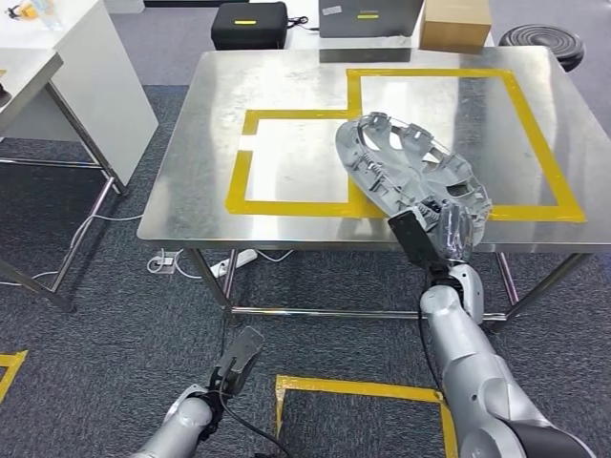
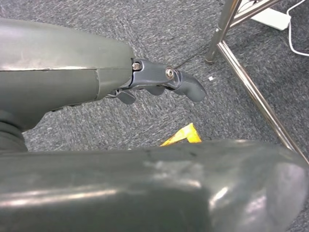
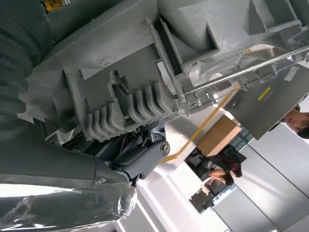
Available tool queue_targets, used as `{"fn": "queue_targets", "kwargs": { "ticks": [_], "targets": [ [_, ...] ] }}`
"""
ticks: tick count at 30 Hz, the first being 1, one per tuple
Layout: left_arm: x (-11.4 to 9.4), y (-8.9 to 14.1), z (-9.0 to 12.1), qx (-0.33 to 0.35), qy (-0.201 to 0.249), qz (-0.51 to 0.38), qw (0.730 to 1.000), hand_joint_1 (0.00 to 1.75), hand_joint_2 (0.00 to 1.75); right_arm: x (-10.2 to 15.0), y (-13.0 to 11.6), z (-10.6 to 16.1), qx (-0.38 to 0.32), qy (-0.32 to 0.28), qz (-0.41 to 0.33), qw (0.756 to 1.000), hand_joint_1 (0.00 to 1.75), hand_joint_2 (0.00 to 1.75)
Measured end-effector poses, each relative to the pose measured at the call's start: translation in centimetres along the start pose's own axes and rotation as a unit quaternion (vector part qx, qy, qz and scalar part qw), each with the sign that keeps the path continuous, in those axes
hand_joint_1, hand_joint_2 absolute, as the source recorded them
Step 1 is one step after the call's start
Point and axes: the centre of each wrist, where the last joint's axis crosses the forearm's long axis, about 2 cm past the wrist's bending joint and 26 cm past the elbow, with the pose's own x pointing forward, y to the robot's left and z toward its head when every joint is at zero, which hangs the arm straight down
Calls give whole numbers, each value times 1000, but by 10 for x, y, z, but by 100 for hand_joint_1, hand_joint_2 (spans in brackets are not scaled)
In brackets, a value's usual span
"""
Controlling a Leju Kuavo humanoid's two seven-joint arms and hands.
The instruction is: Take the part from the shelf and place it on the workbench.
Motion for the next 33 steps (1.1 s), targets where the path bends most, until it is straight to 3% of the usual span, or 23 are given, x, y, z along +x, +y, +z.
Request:
{"fn": "queue_targets", "kwargs": {
  "ticks": [13,33],
  "targets": [
    [-1,0,1,0,3,0,1000,0,0,-4,0,1,23,9,-37,999,175,175],
    [-1,0,0,2,4,2,1000,0,0,-2,3,6,-13,6,-12,1000,175,175]
  ]
}}
